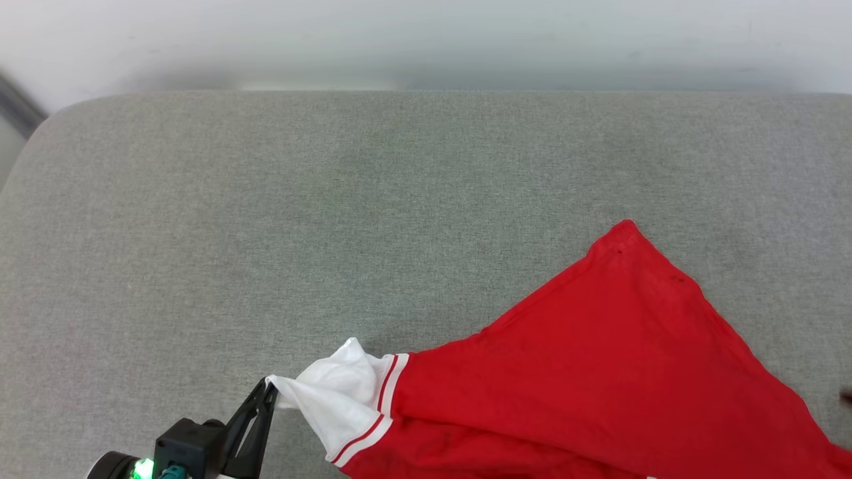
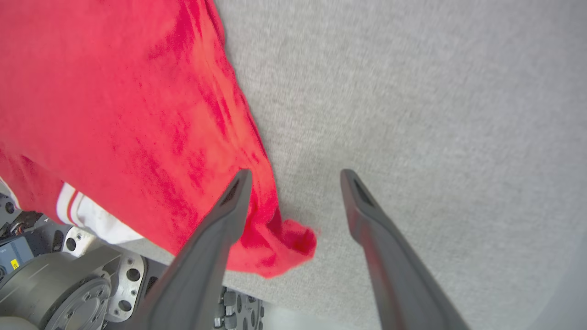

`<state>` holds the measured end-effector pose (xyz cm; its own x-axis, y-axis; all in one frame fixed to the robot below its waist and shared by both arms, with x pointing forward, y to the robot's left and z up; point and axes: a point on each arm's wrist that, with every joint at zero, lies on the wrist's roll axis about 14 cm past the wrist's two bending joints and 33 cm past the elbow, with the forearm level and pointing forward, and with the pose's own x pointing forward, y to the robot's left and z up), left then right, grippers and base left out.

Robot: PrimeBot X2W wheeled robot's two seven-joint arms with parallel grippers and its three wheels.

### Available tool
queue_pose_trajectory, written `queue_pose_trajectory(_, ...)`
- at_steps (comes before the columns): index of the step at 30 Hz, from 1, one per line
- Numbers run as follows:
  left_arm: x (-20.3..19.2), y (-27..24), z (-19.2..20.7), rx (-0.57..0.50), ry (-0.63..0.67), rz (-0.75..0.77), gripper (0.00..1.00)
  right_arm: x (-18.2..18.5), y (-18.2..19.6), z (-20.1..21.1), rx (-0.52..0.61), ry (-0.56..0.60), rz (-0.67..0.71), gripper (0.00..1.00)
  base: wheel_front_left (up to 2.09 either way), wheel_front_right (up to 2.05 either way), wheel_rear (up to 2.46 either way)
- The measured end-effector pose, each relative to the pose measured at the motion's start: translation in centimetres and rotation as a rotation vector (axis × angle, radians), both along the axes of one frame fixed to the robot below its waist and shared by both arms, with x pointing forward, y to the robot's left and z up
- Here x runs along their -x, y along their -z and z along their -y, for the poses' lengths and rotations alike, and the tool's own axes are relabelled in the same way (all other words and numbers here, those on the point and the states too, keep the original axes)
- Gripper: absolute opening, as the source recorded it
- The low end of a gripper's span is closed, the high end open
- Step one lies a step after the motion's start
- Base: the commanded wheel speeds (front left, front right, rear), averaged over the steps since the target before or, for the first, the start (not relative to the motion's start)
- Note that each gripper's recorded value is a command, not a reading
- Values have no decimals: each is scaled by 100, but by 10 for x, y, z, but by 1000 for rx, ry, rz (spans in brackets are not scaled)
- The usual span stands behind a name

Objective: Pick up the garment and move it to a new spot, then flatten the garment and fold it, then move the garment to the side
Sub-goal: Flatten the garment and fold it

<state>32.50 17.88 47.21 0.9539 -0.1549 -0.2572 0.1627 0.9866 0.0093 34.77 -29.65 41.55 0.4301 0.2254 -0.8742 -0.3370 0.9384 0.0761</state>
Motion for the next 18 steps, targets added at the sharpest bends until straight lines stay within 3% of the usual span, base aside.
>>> queue_pose_trajectory(4,1,2,1,-5,0,-6,0,-48,-49,-20,-16,-75,168,100,0,0,0)
queue_pose_trajectory(8,-4,2,4,0,1,-3,0,-80,-77,-42,28,-177,233,100,0,0,0)
queue_pose_trajectory(18,-20,14,6,-2,0,-18,0,-126,-47,-112,150,-369,74,100,0,0,0)
